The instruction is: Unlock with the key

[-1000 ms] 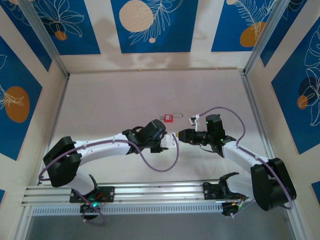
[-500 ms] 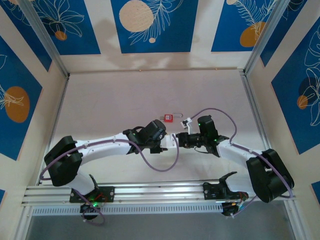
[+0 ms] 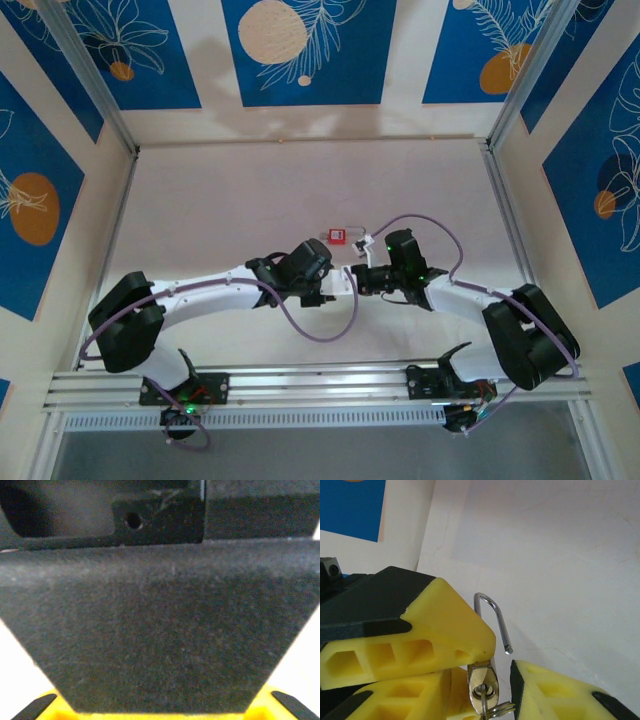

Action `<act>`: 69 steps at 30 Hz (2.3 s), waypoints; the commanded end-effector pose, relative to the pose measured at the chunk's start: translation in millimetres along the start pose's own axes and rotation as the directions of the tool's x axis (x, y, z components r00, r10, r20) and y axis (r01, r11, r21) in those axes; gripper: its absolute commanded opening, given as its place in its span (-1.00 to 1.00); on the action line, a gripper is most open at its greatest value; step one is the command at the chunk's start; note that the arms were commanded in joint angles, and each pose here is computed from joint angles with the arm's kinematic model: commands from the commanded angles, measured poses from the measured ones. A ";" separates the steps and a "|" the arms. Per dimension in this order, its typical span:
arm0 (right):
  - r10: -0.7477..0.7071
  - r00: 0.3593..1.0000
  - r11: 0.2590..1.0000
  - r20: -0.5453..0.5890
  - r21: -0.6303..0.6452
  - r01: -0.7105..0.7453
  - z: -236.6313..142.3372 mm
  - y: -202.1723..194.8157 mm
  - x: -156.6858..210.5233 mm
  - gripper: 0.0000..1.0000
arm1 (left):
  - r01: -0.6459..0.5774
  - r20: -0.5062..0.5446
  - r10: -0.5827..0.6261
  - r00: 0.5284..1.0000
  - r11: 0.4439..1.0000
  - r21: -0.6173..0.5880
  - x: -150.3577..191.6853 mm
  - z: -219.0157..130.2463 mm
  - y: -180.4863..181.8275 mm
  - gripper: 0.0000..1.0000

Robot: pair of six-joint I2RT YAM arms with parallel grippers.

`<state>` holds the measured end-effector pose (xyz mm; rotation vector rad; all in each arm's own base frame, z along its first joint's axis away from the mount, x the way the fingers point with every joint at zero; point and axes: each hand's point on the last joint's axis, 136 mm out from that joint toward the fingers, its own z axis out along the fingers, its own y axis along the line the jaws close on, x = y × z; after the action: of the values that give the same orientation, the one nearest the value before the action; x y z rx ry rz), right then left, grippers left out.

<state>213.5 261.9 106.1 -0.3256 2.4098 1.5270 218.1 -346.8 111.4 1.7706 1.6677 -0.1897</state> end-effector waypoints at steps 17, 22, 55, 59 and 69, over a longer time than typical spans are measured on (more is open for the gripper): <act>-0.065 0.997 0.998 0.046 0.029 0.064 -1.3 9.4 -15.1 -0.77 | 0.016 0.058 -0.008 0.998 0.988 -0.154 -12.2 -31.9 31.6 0.26; -0.068 0.996 0.997 0.060 0.038 0.066 -5.7 8.1 -21.2 -0.78 | 0.121 0.104 -0.094 0.990 0.950 -0.288 -1.7 -57.7 55.7 0.38; -0.110 0.982 0.993 0.152 0.065 0.101 4.6 -22.1 -83.8 -0.77 | 0.542 0.338 -0.426 0.839 0.595 -0.594 54.4 -102.4 106.0 -0.07; -0.102 0.984 0.994 0.149 0.046 0.096 13.6 -35.0 -85.1 -0.77 | 0.554 0.353 -0.430 0.831 0.578 -0.599 60.1 -104.9 104.4 0.00; -0.091 0.990 0.996 0.109 0.027 0.089 30.7 -50.5 -63.2 -0.82 | 0.545 0.350 -0.420 0.837 0.582 -0.604 63.5 -103.0 102.5 0.01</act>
<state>299.8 265.2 70.1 -0.2644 2.3401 1.4023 282.5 -234.4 179.6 0.7524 1.7749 0.0500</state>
